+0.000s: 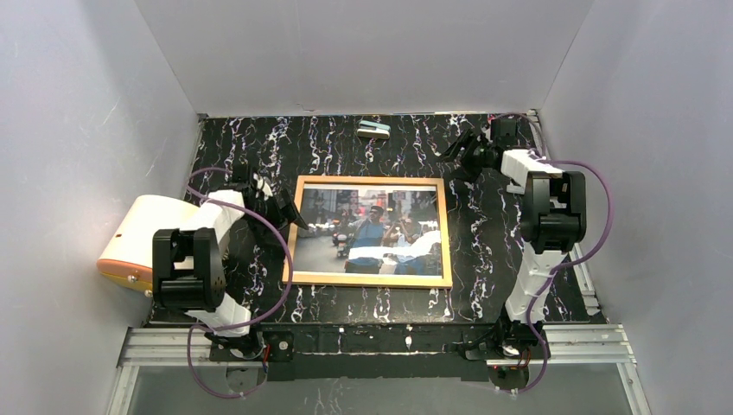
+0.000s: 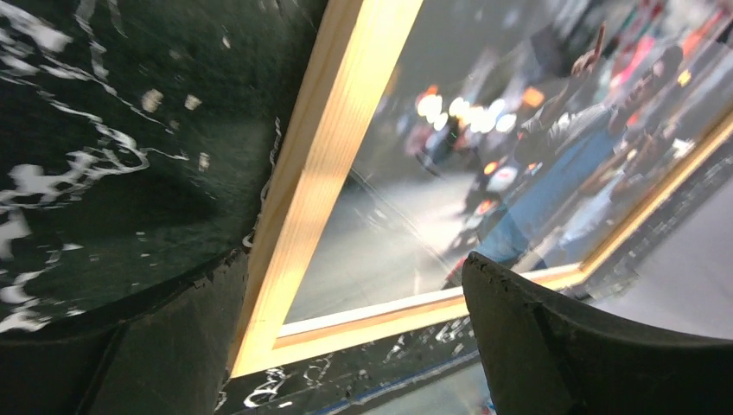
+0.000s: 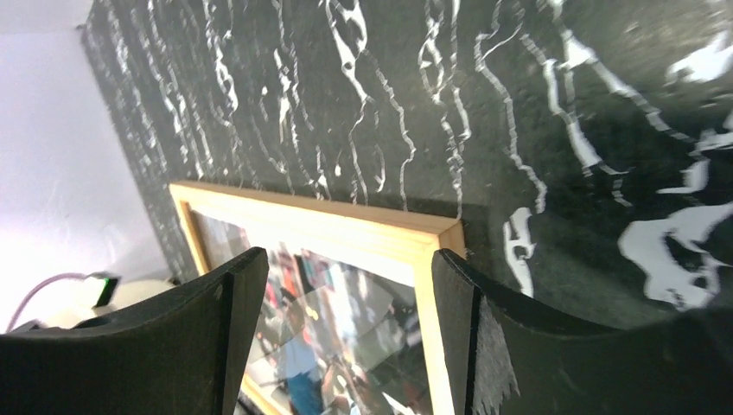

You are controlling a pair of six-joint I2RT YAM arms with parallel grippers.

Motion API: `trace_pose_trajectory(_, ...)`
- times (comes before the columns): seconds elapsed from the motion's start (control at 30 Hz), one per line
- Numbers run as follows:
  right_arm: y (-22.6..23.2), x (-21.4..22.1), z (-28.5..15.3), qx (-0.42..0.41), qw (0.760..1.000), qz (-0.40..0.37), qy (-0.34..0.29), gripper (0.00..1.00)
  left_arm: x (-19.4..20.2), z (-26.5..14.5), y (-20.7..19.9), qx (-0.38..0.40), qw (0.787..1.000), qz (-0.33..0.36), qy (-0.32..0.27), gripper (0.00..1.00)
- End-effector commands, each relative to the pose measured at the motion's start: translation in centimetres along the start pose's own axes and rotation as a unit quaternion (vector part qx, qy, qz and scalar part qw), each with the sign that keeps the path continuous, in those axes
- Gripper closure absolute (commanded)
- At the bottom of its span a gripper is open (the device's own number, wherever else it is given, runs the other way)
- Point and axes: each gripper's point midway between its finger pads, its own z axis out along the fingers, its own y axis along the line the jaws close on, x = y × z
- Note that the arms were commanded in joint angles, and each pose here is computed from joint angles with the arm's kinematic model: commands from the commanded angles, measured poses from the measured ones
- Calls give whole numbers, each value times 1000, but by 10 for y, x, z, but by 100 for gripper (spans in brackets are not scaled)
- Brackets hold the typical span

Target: Put the photo into the frame

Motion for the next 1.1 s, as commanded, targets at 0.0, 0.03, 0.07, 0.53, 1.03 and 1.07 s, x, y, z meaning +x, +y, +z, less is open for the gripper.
trace_pose_trajectory(0.0,-3,-31,-25,79,995,-31,-57,22,-28,-39,2,-69,995,46,-62,6)
trace_pose_trajectory(0.03,-6,-37,-34,102,991,-33,-74,21,-35,-47,2,-85,992,54,-77,5)
trace_pose_trajectory(0.07,-6,-40,-44,121,988,-36,-88,21,-41,-54,2,-96,989,61,-90,5)
trace_pose_trajectory(0.53,10,17,-214,214,944,-82,-237,6,-119,-197,-63,-87,918,110,-371,1)
trace_pose_trajectory(1.03,24,58,-367,252,862,-74,-434,1,-89,-251,-32,-148,878,66,-450,2)
trace_pose_trajectory(1.07,26,57,-373,252,857,-77,-442,1,-86,-252,-32,-147,878,65,-451,2)
